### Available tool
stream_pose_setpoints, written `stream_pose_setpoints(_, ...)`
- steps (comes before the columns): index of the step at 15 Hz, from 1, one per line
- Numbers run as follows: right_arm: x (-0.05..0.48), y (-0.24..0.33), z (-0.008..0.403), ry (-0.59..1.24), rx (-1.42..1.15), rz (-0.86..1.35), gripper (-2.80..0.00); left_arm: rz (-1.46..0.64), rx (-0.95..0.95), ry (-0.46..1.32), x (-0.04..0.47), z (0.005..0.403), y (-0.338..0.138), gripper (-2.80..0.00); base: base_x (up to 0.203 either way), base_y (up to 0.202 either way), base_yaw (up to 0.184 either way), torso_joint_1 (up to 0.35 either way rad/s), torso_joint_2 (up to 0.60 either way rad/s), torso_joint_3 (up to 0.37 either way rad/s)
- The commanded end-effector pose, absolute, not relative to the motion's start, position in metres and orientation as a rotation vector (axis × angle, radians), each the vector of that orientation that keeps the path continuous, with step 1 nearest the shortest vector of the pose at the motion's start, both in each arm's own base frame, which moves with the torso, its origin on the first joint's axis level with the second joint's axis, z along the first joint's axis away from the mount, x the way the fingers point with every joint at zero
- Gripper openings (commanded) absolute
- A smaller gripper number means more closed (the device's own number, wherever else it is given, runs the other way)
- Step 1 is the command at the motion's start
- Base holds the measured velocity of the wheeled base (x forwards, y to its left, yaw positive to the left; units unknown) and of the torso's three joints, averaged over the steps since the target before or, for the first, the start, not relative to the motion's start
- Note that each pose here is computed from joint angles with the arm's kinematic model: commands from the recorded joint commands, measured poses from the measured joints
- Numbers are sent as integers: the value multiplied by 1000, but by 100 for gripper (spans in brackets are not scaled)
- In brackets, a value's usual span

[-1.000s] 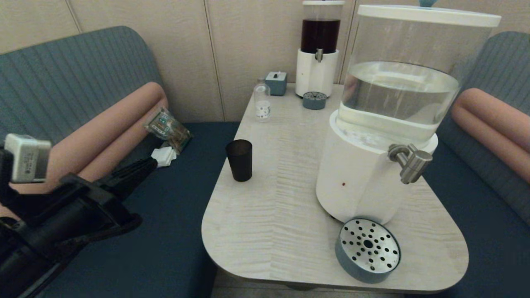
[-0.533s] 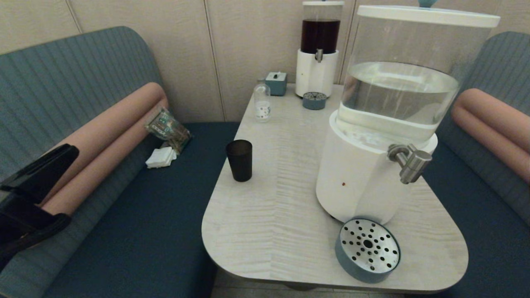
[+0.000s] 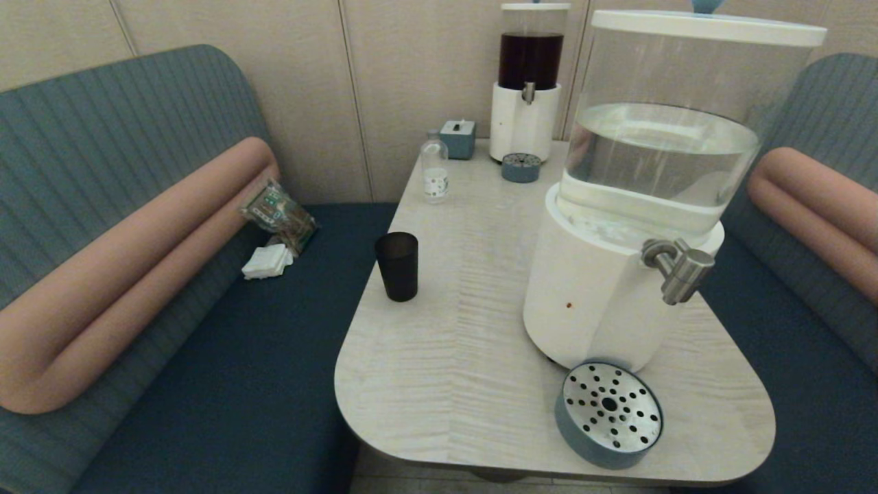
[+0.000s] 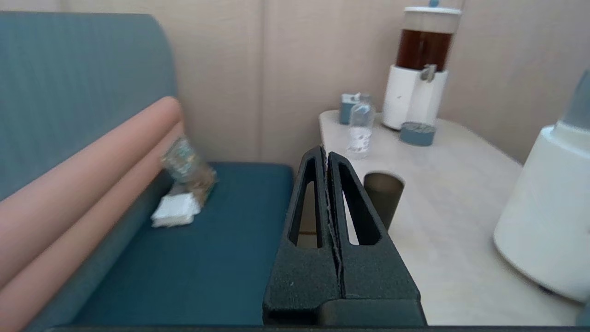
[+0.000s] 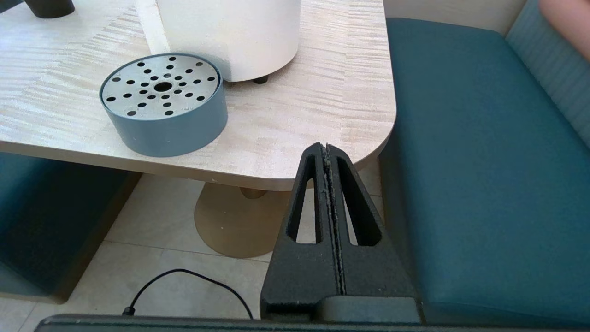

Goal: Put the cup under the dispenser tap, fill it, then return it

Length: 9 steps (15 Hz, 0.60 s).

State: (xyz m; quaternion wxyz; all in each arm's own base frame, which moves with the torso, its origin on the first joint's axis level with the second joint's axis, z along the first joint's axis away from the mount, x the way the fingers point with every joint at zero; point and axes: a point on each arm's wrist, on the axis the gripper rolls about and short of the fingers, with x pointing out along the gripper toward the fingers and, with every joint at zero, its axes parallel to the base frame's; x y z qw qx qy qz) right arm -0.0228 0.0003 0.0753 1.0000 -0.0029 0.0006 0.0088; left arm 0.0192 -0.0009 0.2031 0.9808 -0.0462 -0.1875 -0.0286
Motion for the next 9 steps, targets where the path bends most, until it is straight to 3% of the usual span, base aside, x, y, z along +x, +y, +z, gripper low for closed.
stream_pose_setpoints(1,-23,0,75,1,-6,19,-280,-47,-84,-425,-16,188,-1,-280,0,0,0,0,0,0)
stream_pose_setpoints(5,-23,0,75,1,-6,18,-280,-57,-78,-287,-35,137,-2,-280,0,0,0,0,0,0)
stream_pose_setpoints(9,-23,0,75,1,-6,18,-280,24,-62,-47,-23,80,0,-280,0,0,0,0,0,0)
